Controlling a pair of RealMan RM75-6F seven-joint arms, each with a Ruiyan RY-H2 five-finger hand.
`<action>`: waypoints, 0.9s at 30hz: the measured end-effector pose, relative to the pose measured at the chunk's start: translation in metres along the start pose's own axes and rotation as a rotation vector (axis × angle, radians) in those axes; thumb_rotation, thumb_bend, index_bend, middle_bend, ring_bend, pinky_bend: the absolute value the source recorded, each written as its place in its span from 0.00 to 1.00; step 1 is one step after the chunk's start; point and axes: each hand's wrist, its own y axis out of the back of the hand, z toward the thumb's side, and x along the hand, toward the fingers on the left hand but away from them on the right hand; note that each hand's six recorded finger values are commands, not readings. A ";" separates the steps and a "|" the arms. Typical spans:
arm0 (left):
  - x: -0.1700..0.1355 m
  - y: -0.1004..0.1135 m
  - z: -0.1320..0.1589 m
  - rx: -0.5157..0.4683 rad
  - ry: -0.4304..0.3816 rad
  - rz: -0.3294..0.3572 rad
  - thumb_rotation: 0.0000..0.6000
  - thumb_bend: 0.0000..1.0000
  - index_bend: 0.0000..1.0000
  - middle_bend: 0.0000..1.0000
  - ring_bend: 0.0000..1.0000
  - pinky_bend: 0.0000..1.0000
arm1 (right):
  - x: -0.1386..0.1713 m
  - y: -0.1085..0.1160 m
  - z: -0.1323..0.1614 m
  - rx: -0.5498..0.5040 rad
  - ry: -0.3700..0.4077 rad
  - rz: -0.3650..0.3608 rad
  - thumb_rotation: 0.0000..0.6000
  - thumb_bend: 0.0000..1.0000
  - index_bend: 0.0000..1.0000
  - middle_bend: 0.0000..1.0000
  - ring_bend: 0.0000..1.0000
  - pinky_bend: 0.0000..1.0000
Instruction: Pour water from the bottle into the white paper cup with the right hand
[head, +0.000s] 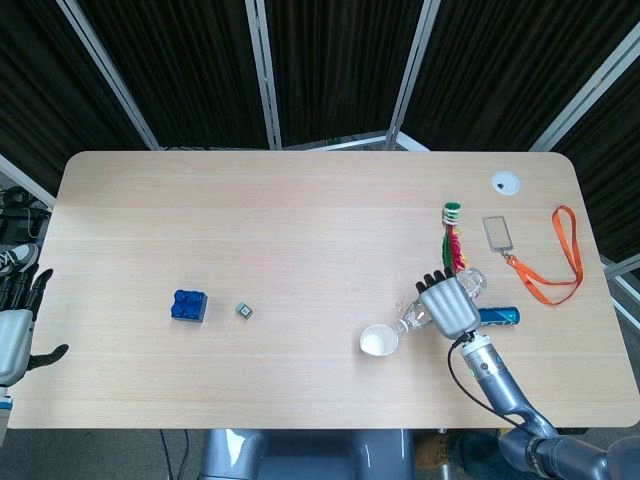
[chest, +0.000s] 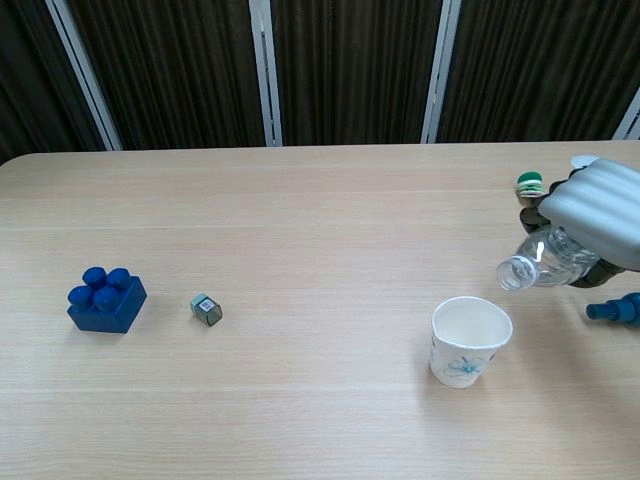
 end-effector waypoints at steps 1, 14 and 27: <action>0.000 0.000 0.000 0.000 0.000 0.000 1.00 0.02 0.00 0.00 0.00 0.00 | 0.000 0.000 0.000 0.003 0.001 -0.002 1.00 0.30 0.61 0.60 0.50 0.50; 0.001 -0.001 0.001 0.007 0.000 -0.004 1.00 0.02 0.00 0.00 0.00 0.00 | -0.003 0.007 0.003 0.045 -0.003 -0.018 1.00 0.30 0.61 0.60 0.51 0.50; 0.001 -0.001 0.000 0.006 0.004 -0.007 1.00 0.02 0.00 0.00 0.00 0.00 | -0.004 0.011 0.001 0.108 -0.004 -0.029 1.00 0.30 0.61 0.60 0.51 0.50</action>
